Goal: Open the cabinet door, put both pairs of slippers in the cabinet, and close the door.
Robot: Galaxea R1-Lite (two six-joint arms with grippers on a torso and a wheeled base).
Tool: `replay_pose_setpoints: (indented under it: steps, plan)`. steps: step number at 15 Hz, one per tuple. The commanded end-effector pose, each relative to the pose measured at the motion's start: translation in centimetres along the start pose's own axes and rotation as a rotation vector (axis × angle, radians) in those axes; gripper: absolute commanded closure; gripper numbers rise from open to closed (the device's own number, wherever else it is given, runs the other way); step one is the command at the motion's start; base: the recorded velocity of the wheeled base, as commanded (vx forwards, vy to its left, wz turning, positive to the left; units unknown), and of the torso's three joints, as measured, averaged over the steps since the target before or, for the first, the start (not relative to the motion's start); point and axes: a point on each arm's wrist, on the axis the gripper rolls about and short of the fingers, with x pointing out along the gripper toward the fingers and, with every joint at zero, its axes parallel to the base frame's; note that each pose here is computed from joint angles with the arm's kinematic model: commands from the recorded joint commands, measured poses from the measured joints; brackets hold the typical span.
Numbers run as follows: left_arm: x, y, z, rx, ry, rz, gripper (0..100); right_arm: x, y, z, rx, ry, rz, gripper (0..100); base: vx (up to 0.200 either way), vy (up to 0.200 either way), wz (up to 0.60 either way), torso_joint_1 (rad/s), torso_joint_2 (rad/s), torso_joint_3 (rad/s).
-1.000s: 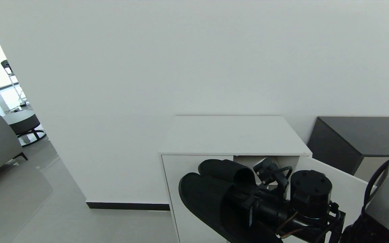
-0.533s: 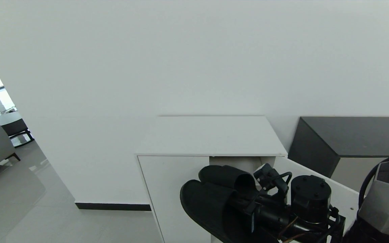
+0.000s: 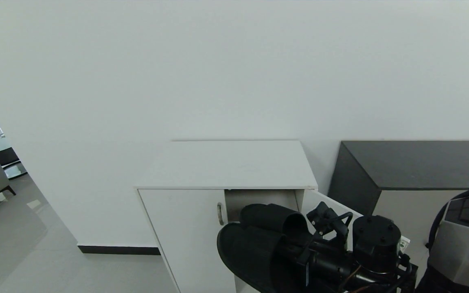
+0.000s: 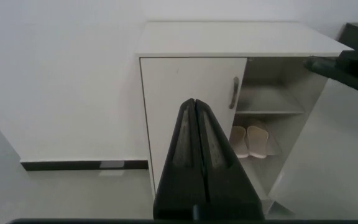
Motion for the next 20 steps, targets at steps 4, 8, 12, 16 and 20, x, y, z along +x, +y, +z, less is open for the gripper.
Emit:
replay_pose_setpoints:
  steps: [4,8,12,16,20]
  plan:
    - [0.0,0.0,0.0,0.000,0.000,0.001,100,0.4,-0.4,-1.6,-0.020,0.028,-0.004,100,0.000,0.000,0.00,0.000,0.00,0.000]
    - [0.0,0.0,0.0,0.000,0.001,0.001,100,0.4,-0.6,-2.3,-0.016,0.047,0.002,100,0.000,0.000,0.00,-0.099,0.22,0.115]
    - [0.0,0.0,0.0,-0.002,0.000,0.002,100,0.3,-0.5,-2.4,-0.015,0.052,0.006,100,0.000,0.000,0.00,-0.171,0.37,0.194]
    - [0.0,0.0,0.0,-0.002,0.000,0.002,100,0.1,-0.4,-2.1,-0.017,0.044,0.010,100,0.000,0.000,0.00,-0.223,0.48,0.254]
    - [0.0,0.0,0.0,-0.002,0.000,0.001,100,-0.1,-0.3,-2.3,-0.016,0.056,0.022,100,0.000,0.000,0.00,-0.250,0.55,0.299]
